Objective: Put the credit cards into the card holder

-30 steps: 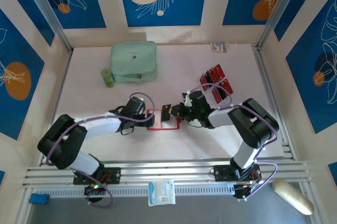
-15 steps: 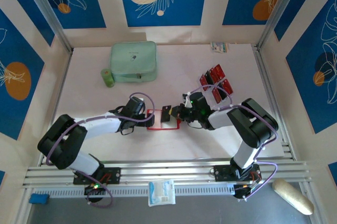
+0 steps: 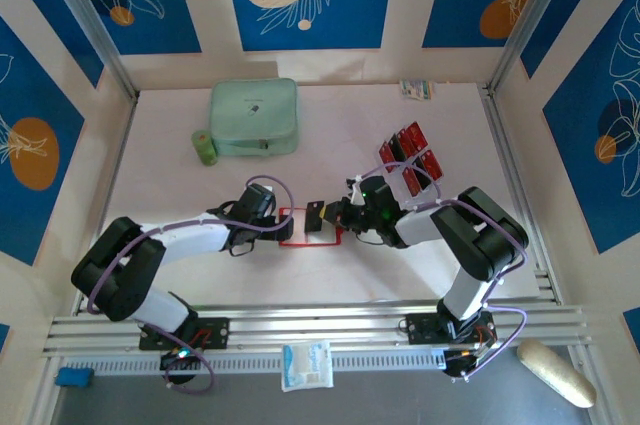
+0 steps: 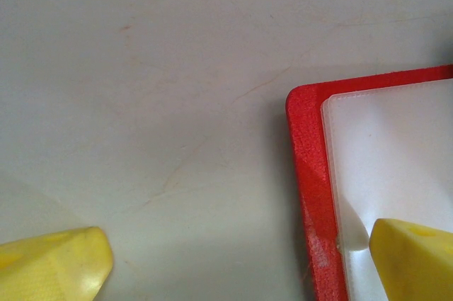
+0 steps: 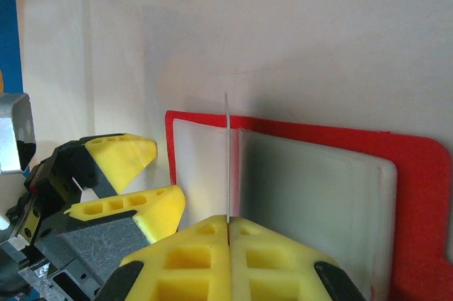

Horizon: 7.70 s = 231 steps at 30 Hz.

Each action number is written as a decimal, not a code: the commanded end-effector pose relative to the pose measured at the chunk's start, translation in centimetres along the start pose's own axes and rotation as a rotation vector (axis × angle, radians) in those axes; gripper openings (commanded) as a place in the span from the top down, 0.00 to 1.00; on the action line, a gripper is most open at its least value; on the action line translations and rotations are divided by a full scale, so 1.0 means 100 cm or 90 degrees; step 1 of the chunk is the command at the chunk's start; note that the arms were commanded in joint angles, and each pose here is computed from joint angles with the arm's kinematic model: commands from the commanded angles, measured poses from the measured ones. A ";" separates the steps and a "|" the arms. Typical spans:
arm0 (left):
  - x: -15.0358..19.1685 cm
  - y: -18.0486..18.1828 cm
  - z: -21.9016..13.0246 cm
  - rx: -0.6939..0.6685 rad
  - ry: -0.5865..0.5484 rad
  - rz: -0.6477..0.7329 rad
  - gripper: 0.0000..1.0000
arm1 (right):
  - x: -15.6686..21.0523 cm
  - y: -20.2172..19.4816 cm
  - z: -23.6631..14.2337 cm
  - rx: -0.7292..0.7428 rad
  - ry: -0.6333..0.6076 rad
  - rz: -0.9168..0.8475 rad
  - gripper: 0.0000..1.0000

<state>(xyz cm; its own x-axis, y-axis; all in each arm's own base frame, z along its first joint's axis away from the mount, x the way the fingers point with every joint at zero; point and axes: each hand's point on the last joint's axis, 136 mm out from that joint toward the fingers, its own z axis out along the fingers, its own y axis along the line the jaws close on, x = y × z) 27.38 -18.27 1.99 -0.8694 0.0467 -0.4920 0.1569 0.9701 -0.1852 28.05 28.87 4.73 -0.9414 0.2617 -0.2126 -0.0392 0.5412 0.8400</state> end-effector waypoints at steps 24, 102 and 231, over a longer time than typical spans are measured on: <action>0.043 0.020 0.015 -0.033 0.087 -0.011 0.01 | 0.024 -0.014 0.004 0.002 0.035 0.025 1.00; 0.044 0.015 0.022 -0.012 0.078 -0.022 0.01 | 0.031 -0.005 0.024 0.185 0.208 -0.122 0.95; -0.030 -0.029 -0.039 0.094 -0.021 -0.135 0.00 | 0.016 0.029 0.027 0.158 0.189 -0.120 0.98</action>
<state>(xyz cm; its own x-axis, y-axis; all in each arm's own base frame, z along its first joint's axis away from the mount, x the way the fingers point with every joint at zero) 27.11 -19.29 5.17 -0.8810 -0.1379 -0.4526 0.0299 0.9385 -0.3441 26.93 33.23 3.05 -0.9874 -0.0826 -0.1347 -0.1491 0.7689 0.6218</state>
